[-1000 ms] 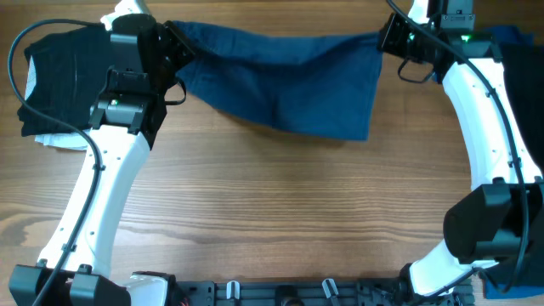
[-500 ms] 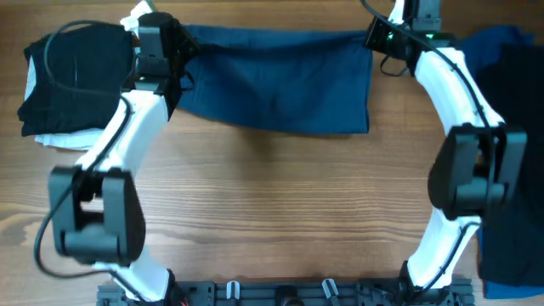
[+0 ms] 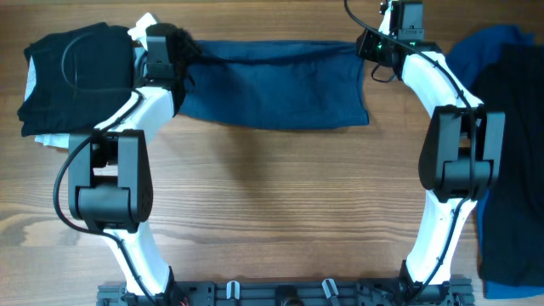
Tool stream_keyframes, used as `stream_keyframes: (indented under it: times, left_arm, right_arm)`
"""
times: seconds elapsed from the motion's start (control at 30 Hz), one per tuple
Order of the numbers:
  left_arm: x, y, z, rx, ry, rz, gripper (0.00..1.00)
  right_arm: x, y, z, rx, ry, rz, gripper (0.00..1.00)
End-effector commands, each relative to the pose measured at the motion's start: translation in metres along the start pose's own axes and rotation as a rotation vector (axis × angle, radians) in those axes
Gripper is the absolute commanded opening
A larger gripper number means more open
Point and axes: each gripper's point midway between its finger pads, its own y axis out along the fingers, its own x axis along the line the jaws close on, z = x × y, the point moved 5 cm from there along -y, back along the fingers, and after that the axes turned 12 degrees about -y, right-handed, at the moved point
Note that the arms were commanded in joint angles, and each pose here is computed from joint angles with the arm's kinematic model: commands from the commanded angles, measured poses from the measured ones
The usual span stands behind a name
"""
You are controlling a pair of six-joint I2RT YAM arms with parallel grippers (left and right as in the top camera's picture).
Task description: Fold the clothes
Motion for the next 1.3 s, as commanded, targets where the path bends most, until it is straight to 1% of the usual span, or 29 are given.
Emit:
stream_keyframes:
  times: [0.0, 0.07, 0.1, 0.13, 0.17, 0.2, 0.23, 0.27, 0.3, 0.33, 0.43, 0.53, 0.6, 0.67, 0.73, 0.83, 1.0, 1.17, 1.27]
  left_arm:
    - [-0.054, -0.027, -0.042, -0.042, -0.002, 0.151, 0.99]
    - [-0.074, -0.050, -0.063, -0.054, -0.006, 0.169, 0.99]
    - [-0.078, -0.059, -0.069, -0.051, -0.006, 0.168, 1.00]
    - [-0.079, -0.064, -0.071, -0.038, -0.006, 0.168, 1.00]
    - [-0.078, -0.067, -0.069, -0.007, -0.004, 0.168, 0.95]
    - [-0.076, -0.068, -0.065, 0.029, -0.002, 0.164, 0.89]
    - [-0.070, -0.069, -0.055, 0.112, 0.016, 0.157, 0.79]
    - [-0.063, -0.070, -0.042, 0.192, 0.041, 0.138, 0.67]
    - [-0.051, -0.070, -0.031, 0.250, 0.059, 0.086, 0.34]
    - [-0.042, -0.071, -0.023, 0.291, 0.079, 0.040, 0.04]
    - [-0.023, -0.067, -0.007, 0.361, 0.124, -0.029, 0.04]
    - [-0.016, -0.049, 0.007, 0.386, 0.125, -0.031, 0.04]
    - [-0.008, -0.037, 0.015, 0.400, 0.125, -0.047, 0.04]
    - [0.003, -0.032, 0.025, 0.431, 0.124, -0.083, 0.04]
    - [0.007, -0.032, 0.027, 0.442, 0.124, -0.097, 0.04]
    - [0.005, -0.031, 0.026, 0.436, 0.142, -0.085, 0.04]
    - [0.012, -0.026, 0.030, 0.440, 0.146, -0.111, 0.04]
    - [0.036, -0.010, 0.050, 0.478, 0.149, -0.183, 0.04]
    - [0.048, -0.004, 0.060, 0.507, 0.149, -0.213, 0.04]
  right_arm:
    - [-0.002, -0.026, -0.029, -0.077, -0.117, 0.046, 0.61]
    - [0.006, -0.055, -0.047, -0.120, -0.167, 0.042, 0.67]
    - [0.016, -0.078, -0.056, -0.140, -0.181, 0.005, 0.67]
    - [0.023, -0.089, -0.058, -0.141, -0.184, -0.033, 0.68]
    - [0.029, -0.098, -0.058, -0.136, -0.185, -0.068, 0.67]
    - [0.037, -0.110, -0.056, -0.120, -0.185, -0.122, 0.64]
    - [0.043, -0.120, -0.051, -0.090, -0.178, -0.163, 0.54]
    - [0.049, -0.126, -0.042, -0.044, -0.171, -0.202, 0.41]
    - [0.053, -0.126, -0.034, -0.004, -0.165, -0.226, 0.19]
    - [0.056, -0.124, -0.025, 0.039, -0.163, -0.234, 0.04]
    - [0.062, -0.113, 0.000, 0.131, -0.207, -0.247, 0.04]
    - [0.068, -0.086, 0.012, 0.157, -0.218, -0.260, 0.04]
    - [0.068, -0.070, 0.026, 0.209, -0.203, -0.272, 0.04]
    - [0.075, -0.064, 0.044, 0.285, -0.180, -0.355, 0.04]
    - [0.085, -0.066, 0.056, 0.323, -0.228, -0.453, 0.04]
    - [0.092, -0.062, 0.066, 0.340, -0.289, -0.495, 0.04]
    - [0.094, -0.029, 0.084, 0.369, -0.303, -0.484, 0.04]
    - [0.076, 0.009, 0.114, 0.444, -0.307, -0.388, 0.04]
    - [0.064, 0.021, 0.131, 0.512, -0.252, -0.307, 0.04]
